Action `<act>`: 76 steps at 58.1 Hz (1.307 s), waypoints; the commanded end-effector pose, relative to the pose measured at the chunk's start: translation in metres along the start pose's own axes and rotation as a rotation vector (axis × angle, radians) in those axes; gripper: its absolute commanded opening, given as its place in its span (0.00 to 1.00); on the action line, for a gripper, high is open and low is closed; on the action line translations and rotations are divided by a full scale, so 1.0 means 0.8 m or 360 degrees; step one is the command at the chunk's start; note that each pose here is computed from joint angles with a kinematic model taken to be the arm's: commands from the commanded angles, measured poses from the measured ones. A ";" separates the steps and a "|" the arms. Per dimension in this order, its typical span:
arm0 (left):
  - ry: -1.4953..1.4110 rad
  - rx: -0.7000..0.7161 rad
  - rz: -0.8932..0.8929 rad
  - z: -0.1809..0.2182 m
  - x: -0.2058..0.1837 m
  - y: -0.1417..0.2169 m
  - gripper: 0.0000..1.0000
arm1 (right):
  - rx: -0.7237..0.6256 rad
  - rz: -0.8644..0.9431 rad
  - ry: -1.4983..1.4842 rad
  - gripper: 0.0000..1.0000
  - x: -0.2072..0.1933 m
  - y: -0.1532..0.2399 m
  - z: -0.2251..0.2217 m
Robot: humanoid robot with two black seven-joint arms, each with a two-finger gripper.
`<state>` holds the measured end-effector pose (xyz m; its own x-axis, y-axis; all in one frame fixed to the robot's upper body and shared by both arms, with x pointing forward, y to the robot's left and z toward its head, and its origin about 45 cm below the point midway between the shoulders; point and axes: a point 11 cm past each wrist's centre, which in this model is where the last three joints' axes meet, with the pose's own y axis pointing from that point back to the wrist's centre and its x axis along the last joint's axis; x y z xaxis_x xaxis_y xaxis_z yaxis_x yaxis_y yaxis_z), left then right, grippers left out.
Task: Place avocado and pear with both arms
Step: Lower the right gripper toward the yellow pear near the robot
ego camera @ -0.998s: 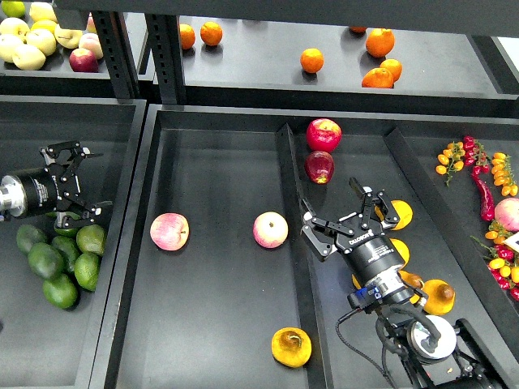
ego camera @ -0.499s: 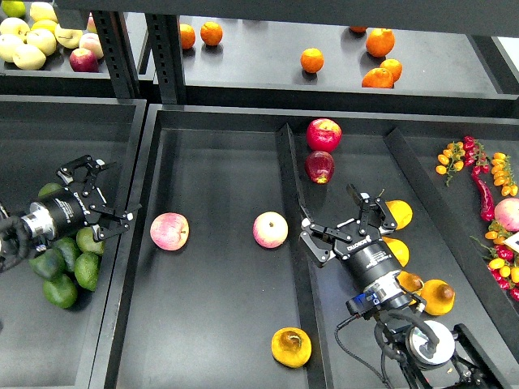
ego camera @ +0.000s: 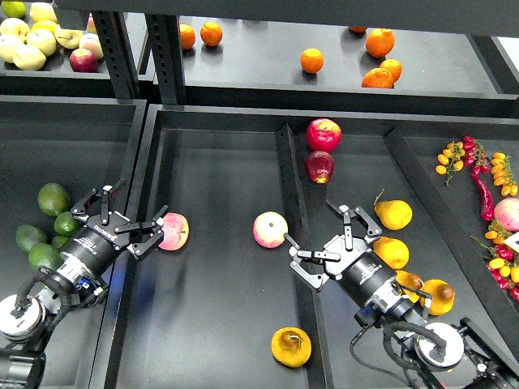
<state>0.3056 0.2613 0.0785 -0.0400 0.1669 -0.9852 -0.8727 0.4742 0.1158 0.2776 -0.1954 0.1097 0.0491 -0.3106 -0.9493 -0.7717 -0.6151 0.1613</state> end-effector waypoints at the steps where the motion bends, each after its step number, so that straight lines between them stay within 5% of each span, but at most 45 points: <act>1: 0.0001 0.0006 -0.0002 -0.002 0.000 0.000 0.99 | -0.0124 0.0024 0.0094 0.99 0.000 0.005 -0.007; 38: 0.0146 0.0118 -0.0106 -0.041 -0.016 -0.015 0.99 | -0.0903 0.0096 0.0623 0.99 -0.024 -0.007 -0.012; 76: 0.0123 0.0212 -0.0100 -0.057 -0.018 -0.027 0.99 | -0.1225 0.0356 0.0920 0.99 0.045 0.012 0.010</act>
<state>0.3038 0.2095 0.0853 -0.0265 0.0681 -0.9973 -0.8038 0.5917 0.0618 0.2729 -0.2039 0.0850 0.4105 -0.6465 -0.6430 -0.2117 -0.7535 0.6225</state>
